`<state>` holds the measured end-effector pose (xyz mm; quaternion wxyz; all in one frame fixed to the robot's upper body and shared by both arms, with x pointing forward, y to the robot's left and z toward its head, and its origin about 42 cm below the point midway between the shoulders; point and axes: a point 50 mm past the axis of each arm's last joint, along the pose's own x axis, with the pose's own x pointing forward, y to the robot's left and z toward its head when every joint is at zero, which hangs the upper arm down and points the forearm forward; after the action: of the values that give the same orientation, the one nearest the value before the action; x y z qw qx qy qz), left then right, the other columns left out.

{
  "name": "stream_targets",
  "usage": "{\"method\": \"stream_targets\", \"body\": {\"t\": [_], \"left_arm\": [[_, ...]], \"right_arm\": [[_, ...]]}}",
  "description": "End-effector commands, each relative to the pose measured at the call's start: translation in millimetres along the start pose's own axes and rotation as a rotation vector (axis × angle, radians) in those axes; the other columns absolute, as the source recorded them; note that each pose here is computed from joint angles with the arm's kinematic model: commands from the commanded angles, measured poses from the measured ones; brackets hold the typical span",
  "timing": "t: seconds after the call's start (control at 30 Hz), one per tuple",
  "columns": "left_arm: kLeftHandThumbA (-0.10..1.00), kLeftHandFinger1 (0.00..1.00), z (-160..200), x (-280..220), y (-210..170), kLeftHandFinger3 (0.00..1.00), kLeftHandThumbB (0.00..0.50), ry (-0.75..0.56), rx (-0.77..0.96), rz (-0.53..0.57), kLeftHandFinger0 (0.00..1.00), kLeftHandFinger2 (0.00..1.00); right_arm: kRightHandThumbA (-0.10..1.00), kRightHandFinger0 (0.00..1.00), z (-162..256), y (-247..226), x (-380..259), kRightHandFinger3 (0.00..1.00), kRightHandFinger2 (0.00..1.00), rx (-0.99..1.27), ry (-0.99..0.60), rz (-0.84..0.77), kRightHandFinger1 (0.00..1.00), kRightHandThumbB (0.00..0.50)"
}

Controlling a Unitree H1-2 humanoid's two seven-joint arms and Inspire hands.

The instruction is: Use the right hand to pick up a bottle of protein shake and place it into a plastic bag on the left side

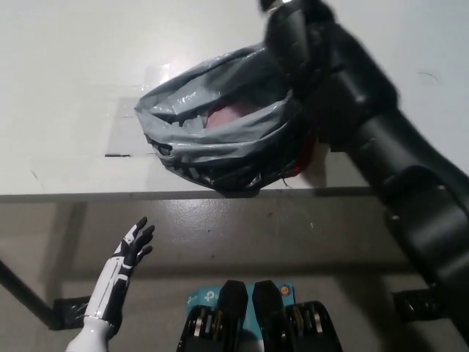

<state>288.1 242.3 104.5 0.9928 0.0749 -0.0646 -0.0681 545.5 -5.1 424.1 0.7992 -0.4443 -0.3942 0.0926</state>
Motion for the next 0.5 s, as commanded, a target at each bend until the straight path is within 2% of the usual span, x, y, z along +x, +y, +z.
{"method": "stream_targets", "body": {"t": [0.0,0.13,0.23,0.37,0.4,0.47], "left_arm": [[1.0,1.0,13,4,8,1.0,0.029,-0.062,0.004,0.002,1.0,1.0],[1.0,1.0,14,6,9,1.0,0.028,-0.066,0.004,0.003,1.0,1.0],[1.0,1.0,20,10,10,1.0,0.033,-0.047,0.01,0.002,1.0,1.0],[1.0,1.0,20,10,9,1.0,0.031,-0.044,0.012,0.0,1.0,1.0],[1.0,1.0,23,15,10,1.0,0.042,-0.055,0.018,-0.008,1.0,1.0],[1.0,1.0,23,19,11,1.0,0.06,-0.061,0.03,-0.012,1.0,1.0]], "right_arm": [[-0.1,0.0,40,4,22,0.94,0.74,-0.086,-0.092,-0.015,0.35,0.159],[-0.1,0.0,40,11,20,0.94,0.75,-0.094,-0.085,-0.002,0.36,0.16],[-0.1,0.0,22,50,-11,0.99,0.82,-0.053,-0.045,0.015,0.4,0.141],[-0.1,0.0,19,56,-16,0.99,0.82,-0.048,-0.036,0.022,0.41,0.141],[-0.1,0.0,6,67,-31,0.99,0.86,-0.032,0.0,0.057,0.43,0.145],[-0.1,0.0,-6,78,-45,0.97,0.85,-0.012,0.044,0.079,0.43,0.151]]}}
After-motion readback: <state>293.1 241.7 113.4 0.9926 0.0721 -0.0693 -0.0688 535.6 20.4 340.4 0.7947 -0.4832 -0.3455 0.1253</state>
